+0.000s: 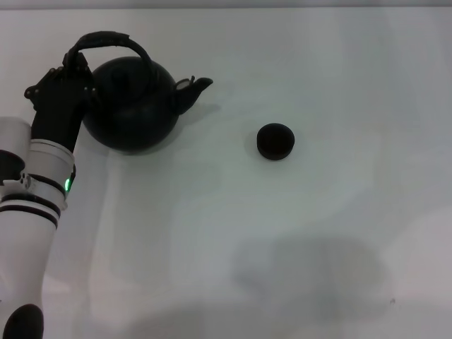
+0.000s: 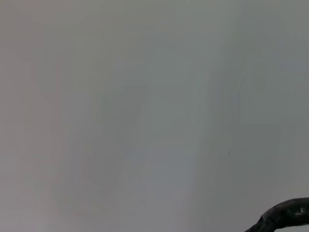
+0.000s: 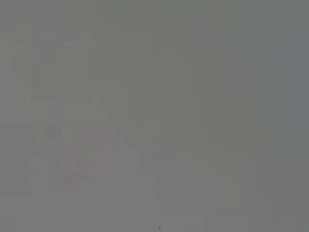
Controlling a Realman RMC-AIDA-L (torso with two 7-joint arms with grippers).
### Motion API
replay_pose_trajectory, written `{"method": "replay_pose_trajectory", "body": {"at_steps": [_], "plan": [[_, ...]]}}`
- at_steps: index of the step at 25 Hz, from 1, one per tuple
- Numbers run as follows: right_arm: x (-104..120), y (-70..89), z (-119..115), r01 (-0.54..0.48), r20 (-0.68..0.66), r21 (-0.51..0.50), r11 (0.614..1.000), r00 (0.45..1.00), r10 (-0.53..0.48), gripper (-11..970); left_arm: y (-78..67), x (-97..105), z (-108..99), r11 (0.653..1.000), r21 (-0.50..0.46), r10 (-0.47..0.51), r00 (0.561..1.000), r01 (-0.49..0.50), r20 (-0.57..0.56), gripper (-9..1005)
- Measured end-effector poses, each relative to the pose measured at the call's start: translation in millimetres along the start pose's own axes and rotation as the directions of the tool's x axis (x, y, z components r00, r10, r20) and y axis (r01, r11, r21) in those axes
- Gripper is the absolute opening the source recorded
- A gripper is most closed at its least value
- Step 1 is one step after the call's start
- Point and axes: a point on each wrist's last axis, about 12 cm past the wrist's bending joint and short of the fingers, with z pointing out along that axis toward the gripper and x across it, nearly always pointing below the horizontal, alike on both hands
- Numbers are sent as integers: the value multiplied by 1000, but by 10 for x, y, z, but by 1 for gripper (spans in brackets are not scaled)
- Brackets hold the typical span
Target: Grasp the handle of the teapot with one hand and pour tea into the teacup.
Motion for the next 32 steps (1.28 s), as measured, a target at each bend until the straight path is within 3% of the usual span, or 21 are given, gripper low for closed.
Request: {"method": "replay_pose_trajectory", "body": {"at_steps": [8, 14, 23, 32], "plan": [[6, 13, -6, -6, 0, -1, 1000, 1000, 6, 829, 8, 9, -2, 1000, 12, 14, 1000, -14, -4, 97], [7, 17, -9, -10, 1, -1, 1000, 1000, 10, 829, 6, 8, 3, 1000, 16, 18, 1000, -18, -5, 198], [0, 4, -7, -17, 6, 7, 1000, 1000, 17, 829, 14, -8, -65, 999, 26, -23, 999, 23, 30, 464], [-32, -20, 13, -7, 16, 10, 1000, 1000, 7, 828, 183, 72, -437, 991, -19, -131, 989, 132, 68, 702]]}}
